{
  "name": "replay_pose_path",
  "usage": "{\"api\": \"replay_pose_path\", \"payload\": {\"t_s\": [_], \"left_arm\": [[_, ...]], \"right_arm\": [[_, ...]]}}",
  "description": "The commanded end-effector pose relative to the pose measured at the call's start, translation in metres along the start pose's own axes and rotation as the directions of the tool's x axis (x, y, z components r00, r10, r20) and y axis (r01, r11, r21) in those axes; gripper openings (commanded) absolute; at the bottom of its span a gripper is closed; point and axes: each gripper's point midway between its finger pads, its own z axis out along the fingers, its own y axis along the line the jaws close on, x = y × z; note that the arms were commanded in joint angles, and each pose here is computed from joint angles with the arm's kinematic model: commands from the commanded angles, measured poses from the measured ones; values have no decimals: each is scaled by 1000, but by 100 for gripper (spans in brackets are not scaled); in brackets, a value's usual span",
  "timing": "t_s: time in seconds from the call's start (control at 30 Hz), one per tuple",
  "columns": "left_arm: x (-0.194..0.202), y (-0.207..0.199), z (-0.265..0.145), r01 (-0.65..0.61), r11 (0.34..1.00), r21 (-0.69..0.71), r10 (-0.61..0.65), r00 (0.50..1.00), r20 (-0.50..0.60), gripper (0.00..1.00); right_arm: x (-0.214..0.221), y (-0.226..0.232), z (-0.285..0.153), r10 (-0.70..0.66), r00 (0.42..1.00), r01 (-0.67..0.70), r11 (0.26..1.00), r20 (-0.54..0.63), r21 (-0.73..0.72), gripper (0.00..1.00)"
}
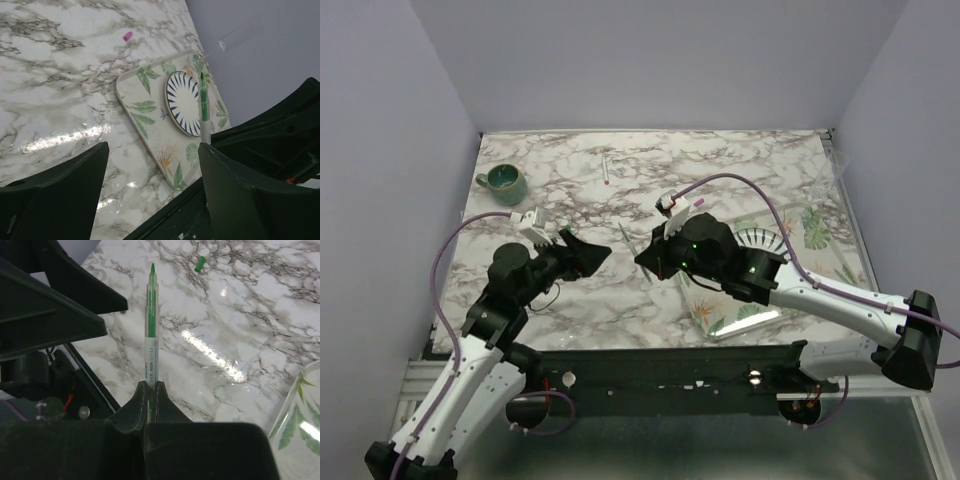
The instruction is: Insert the pens into the pen caps
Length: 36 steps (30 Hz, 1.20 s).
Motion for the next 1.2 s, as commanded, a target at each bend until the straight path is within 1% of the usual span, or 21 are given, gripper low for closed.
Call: {"api": "replay_pose_path", "payload": {"t_s": [0.0,0.1,0.17,0.27,0.33,0.37,0.4,0.47,0.5,0.53,0.57,0.6,0.67,0.73,0.83,1.0,1.03,1.07,1.1,1.13,1.17], "left_arm": [[-1,-38,9,-6,980,201,13,999,-35,84],[-4,-49,9,-12,963,270,18,1000,-20,84],[-3,-49,11,-2,960,279,8,1000,-20,83],[1,-47,15,9,960,281,2,999,-39,78],[2,-54,13,13,947,322,0,999,-41,66],[5,-53,15,24,945,326,-9,999,-49,56],[4,-57,14,27,938,346,-11,999,-49,33],[8,-57,15,36,936,349,-13,998,-68,9],[9,-56,15,49,937,346,-24,997,-76,0],[9,-57,15,52,934,353,-27,997,-75,0],[10,-58,13,56,931,362,-29,996,-80,0],[8,-61,12,55,927,371,-30,997,-71,0],[6,-66,10,57,922,384,-32,997,-72,0],[4,-70,8,59,918,391,-32,997,-74,0],[3,-74,7,63,913,404,-31,996,-87,0],[3,-75,8,71,912,403,-35,995,-97,0],[3,-75,8,70,913,401,-34,995,-97,0],[4,-74,9,73,915,396,-36,994,-100,0],[5,-70,10,80,922,379,-43,994,-105,0],[2,-64,13,86,936,342,-59,994,-87,11],[-3,-60,15,87,948,307,-70,995,-67,31]], "right_arm": [[2,32,0,55,998,-56,989,-13,-140,1],[4,40,0,63,998,-65,985,-19,-161,1],[6,47,0,65,998,-68,981,-24,-180,1],[5,54,0,61,998,-64,978,-24,-199,1],[8,54,1,59,998,-66,979,-38,-192,1],[9,55,3,61,997,-68,980,-46,-189,1],[10,55,3,60,997,-68,979,-48,-190,1],[14,55,3,64,997,-73,979,-52,-193,1],[14,57,2,66,997,-75,977,-50,-202,2],[16,59,1,64,996,-76,972,-59,-221,7],[17,62,-1,63,996,-76,969,-62,-236,23],[22,61,-3,65,996,-80,966,-68,-245,32],[28,65,-6,65,994,-86,957,-84,-277,44],[39,66,-9,64,992,-93,951,-107,-295,45],[46,66,-10,65,992,-97,946,-112,-311,41],[50,63,-11,66,991,-99,947,-116,-305,24],[49,62,-10,69,991,-100,949,-113,-299,16],[49,62,-11,68,992,-98,949,-111,-298,1],[51,60,-10,75,990,-106,952,-117,-287,1],[51,59,-11,79,990,-108,953,-113,-283,1],[51,57,-11,84,991,-111,954,-109,-277,1]]}}
